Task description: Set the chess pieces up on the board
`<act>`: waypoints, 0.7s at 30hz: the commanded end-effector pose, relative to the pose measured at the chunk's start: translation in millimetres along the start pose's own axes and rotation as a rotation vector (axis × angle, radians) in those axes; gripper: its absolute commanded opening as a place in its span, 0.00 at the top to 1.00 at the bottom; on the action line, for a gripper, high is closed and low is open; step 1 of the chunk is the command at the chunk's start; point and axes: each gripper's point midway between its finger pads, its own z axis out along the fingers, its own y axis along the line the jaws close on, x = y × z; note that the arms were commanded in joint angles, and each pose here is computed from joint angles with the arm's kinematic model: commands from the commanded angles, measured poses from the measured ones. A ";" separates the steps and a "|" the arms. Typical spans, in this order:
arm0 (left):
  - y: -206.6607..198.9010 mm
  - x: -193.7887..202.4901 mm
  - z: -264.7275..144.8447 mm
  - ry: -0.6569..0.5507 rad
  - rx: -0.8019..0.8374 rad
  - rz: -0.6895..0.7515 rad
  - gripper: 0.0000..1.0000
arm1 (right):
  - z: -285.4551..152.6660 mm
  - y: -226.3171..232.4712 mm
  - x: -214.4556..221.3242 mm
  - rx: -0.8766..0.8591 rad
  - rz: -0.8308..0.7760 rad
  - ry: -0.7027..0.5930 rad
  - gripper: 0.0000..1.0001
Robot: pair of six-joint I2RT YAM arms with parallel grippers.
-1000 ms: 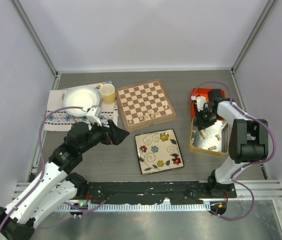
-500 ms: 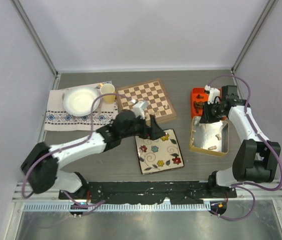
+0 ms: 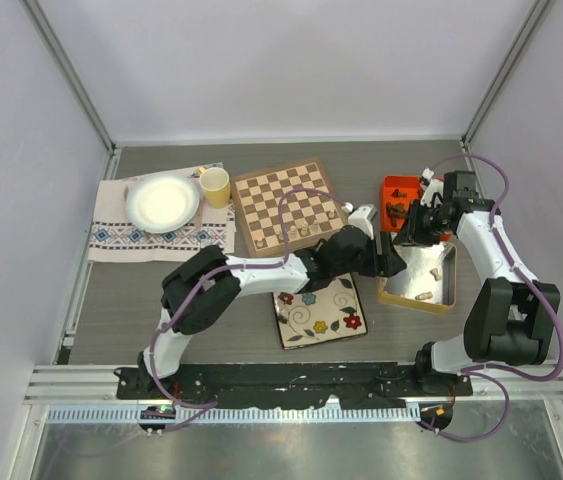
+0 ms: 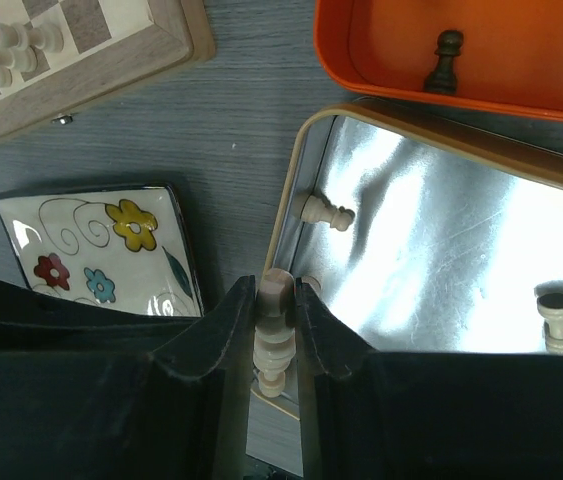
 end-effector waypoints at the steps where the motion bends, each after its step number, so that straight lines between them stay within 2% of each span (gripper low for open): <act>1: -19.2 -21.4 16.7 -0.085 0.015 -0.018 0.32 | -15.9 6.6 -17.9 0.002 0.037 -0.078 0.99; 10: -15.1 -15.1 41.1 -0.049 -0.020 -0.016 0.53 | -18.6 8.3 -14.8 -0.015 0.044 -0.064 0.99; 12: -11.3 -13.0 43.1 -0.041 -0.036 -0.011 0.63 | -19.3 7.5 -15.1 -0.014 0.045 -0.067 0.99; 13: -11.3 -13.4 44.6 -0.041 -0.038 -0.008 0.72 | -19.5 7.0 -14.9 -0.013 0.045 -0.066 0.99; 17: -9.7 -5.9 46.1 -0.008 -0.034 0.003 0.86 | -24.8 -5.5 -23.1 0.064 0.018 -0.104 0.99; 21: -14.1 18.5 44.9 0.089 0.019 0.000 0.87 | -34.9 -17.4 -47.8 0.134 -0.031 -0.204 0.99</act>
